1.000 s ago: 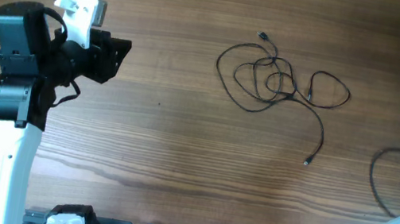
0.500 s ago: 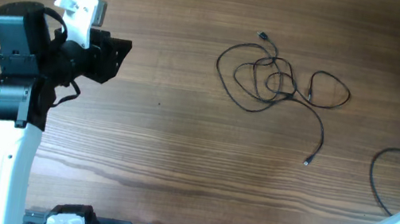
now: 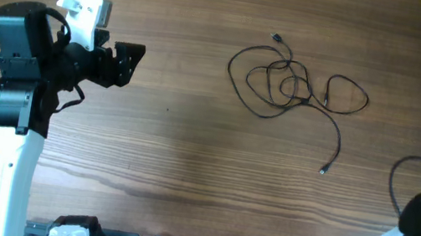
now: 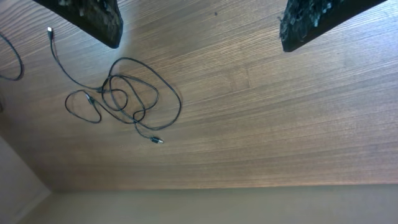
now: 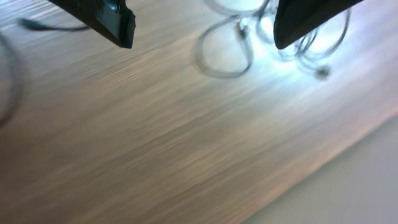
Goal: Untangle cables
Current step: 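Move the right gripper back over the remaining cable pile and lower it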
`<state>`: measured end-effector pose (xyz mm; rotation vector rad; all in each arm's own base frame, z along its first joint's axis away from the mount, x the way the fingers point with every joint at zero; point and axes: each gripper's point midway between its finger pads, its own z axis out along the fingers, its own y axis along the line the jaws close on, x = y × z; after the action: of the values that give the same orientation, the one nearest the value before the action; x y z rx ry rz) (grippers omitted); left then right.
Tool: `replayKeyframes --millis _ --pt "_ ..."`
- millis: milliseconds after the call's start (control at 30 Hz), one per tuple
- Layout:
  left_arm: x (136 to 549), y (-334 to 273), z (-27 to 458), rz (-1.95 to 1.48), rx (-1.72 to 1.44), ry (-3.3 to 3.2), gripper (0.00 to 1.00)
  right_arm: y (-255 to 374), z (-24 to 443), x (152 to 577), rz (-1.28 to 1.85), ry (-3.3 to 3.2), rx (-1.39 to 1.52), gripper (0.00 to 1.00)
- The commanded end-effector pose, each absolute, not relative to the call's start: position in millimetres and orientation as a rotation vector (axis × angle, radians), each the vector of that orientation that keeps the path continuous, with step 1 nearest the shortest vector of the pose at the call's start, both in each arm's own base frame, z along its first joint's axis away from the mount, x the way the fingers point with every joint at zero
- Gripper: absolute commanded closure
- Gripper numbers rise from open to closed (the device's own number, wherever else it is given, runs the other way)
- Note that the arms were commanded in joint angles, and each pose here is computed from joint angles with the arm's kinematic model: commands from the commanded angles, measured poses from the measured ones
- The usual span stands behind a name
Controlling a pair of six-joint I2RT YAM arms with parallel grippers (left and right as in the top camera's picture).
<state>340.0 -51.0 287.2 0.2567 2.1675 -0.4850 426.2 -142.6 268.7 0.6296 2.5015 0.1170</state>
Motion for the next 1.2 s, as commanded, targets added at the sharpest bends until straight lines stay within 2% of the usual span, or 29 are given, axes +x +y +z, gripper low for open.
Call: replayKeyframes --millis 0,233,300,400,600,1167 --pt "339.1 -52.6 297.2 -0.478 0.270 2.140 0.15 -90.8 274.9 425.3 0.182 2.563 0.446 0.26" --pt "339.1 -52.6 296.8 -0.479 0.270 2.141 0.21 -14.7 265.9 423.9 0.238 2.662 0.230 0.21" --pt "338.9 -52.7 296.7 -0.480 0.269 2.142 0.19 0.8 256.7 416.9 0.248 2.721 0.194 0.20" --pt "337.3 -52.8 293.8 -0.484 0.266 2.157 0.09 10.2 241.5 407.7 0.172 2.805 0.188 0.18" --pt "339.7 -52.8 280.1 -0.504 0.253 2.207 0.09 30.6 227.1 411.7 0.114 2.842 0.102 0.18" --pt "350.6 -59.6 257.2 -0.594 0.257 2.265 0.12 41.1 127.8 421.7 0.146 3.110 0.011 0.20"
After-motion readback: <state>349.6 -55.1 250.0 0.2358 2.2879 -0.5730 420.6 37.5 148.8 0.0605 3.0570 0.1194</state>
